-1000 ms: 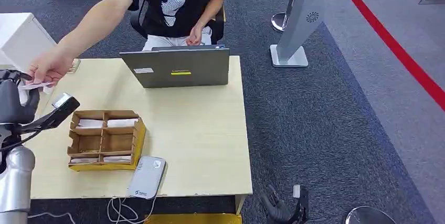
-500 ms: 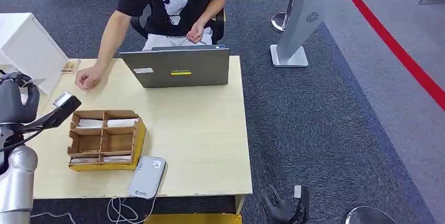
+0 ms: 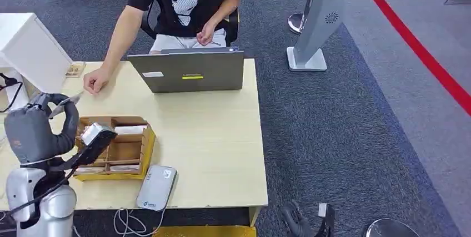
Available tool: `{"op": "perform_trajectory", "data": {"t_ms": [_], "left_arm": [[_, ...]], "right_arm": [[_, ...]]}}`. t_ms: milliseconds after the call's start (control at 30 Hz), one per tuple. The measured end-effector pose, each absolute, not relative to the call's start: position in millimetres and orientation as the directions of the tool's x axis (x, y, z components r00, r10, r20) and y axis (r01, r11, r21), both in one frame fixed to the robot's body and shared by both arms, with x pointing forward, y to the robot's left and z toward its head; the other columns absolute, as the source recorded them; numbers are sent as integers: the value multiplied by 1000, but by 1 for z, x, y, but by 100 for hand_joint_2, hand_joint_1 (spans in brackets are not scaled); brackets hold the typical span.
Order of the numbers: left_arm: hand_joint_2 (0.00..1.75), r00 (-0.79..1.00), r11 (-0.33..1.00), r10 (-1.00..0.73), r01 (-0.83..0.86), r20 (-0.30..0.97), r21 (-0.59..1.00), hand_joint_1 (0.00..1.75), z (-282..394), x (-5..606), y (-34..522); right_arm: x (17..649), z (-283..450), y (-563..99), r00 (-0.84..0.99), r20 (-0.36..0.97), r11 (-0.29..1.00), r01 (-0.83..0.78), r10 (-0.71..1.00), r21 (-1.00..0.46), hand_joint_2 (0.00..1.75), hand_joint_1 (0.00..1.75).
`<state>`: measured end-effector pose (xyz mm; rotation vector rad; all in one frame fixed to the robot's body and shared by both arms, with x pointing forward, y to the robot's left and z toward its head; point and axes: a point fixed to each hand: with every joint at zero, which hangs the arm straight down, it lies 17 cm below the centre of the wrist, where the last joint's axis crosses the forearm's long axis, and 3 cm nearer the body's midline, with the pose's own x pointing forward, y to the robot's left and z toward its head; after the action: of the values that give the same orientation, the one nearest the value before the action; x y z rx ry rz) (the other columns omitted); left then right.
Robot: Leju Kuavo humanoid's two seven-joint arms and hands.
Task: Pass the card to the sensor for recognition and then transmit it.
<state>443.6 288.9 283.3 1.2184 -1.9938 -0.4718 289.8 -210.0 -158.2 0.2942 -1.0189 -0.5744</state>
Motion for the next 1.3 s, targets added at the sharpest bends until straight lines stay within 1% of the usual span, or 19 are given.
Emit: {"op": "perform_trajectory", "data": {"t_ms": [33,100,267,533,667,767,967,1033,1133,1300], "left_arm": [[175,-311,523,-850,-588,425,616,175,282,434,277],[175,-347,564,-824,-573,447,594,175,282,421,260],[175,-365,595,-802,-567,473,570,175,283,400,249],[175,-379,613,-787,-568,487,548,175,288,388,243],[175,-406,653,-755,-536,515,534,175,283,380,235],[175,-401,667,-743,-503,535,550,175,268,368,226],[175,-322,708,-705,-370,632,601,175,214,368,216],[175,-279,706,-708,-283,649,649,175,180,373,204],[175,-243,712,-701,-195,670,674,175,137,374,187],[175,-210,725,-687,-124,696,678,175,106,373,171]], "right_arm": [[288,-159,-212,390,715,814,319,-580,486,175,0],[285,-160,-217,382,716,810,330,-584,485,175,0],[277,-164,-220,387,714,810,339,-583,477,175,0],[276,-165,-221,388,713,810,343,-584,476,175,0],[274,-165,-227,365,710,794,370,-602,482,175,0],[267,-167,-234,349,708,782,392,-614,485,175,0],[259,-170,-243,333,706,769,417,-625,484,175,0],[259,-170,-244,338,708,774,414,-620,480,175,0],[259,-171,-244,344,710,778,412,-615,475,175,0],[259,-171,-245,346,711,780,411,-612,472,175,0]]}}
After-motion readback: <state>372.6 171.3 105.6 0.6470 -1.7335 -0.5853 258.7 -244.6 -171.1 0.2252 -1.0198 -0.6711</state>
